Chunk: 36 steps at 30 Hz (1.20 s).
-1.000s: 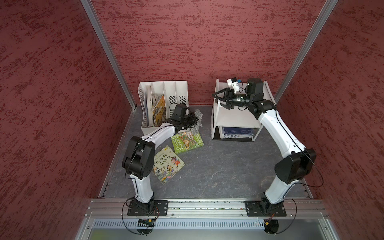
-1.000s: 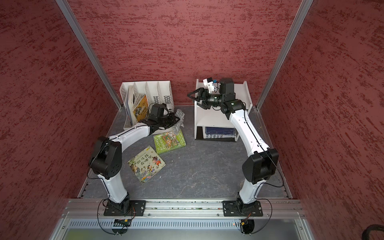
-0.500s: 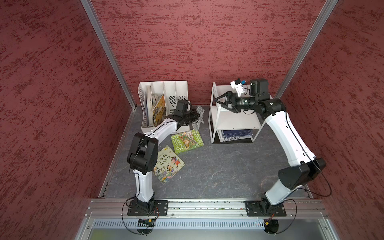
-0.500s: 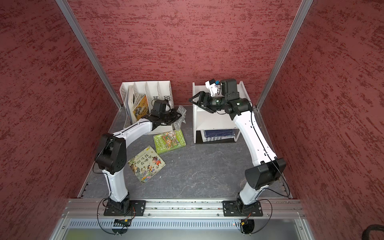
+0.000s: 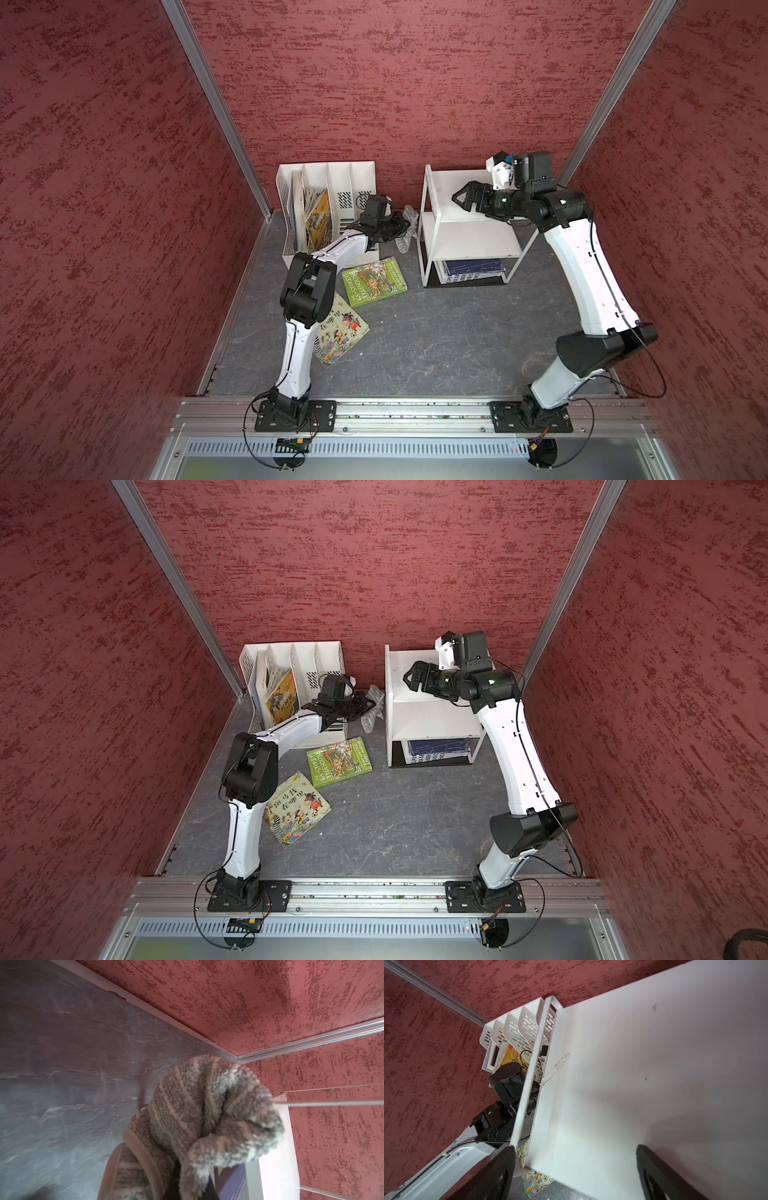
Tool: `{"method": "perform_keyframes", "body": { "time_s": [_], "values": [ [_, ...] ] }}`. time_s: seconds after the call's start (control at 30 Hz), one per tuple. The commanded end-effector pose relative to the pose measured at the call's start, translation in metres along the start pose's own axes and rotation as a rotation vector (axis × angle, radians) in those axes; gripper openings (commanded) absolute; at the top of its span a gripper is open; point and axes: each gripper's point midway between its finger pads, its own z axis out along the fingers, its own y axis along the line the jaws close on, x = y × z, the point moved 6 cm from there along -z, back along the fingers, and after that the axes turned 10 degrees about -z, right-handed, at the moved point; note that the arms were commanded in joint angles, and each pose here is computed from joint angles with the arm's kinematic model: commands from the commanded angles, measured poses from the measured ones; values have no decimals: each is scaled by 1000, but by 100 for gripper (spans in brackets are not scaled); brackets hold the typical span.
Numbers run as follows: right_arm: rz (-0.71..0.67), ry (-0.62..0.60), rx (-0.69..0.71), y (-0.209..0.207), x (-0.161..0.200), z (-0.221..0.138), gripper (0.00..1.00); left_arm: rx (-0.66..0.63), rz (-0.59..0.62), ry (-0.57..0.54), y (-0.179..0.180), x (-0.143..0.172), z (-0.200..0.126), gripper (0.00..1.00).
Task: Wipe the bookshelf clean with a cloth
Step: Wipe the dust from the shelf.
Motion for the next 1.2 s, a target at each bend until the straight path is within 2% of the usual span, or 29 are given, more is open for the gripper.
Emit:
{"method": "perform_keyframes", "body": {
  "time_s": [0.0,0.3,0.63,0.9,1.07,1.17],
  "values": [
    [-8,-2,82,-13,-1,-2,95,59,-1,10,-7,-1,14,0],
    [13,28,87,-20,8,6,95,104,-20,39,-6,7,49,0],
    [35,68,96,-26,19,16,95,2,-60,105,45,31,81,0],
    [36,70,95,-28,20,19,95,-49,-94,161,76,62,86,0],
    [25,57,93,-26,18,14,95,-49,-77,142,70,53,73,0],
    [8,32,97,-24,16,6,95,-31,-35,101,53,40,54,0]
  ]
}}
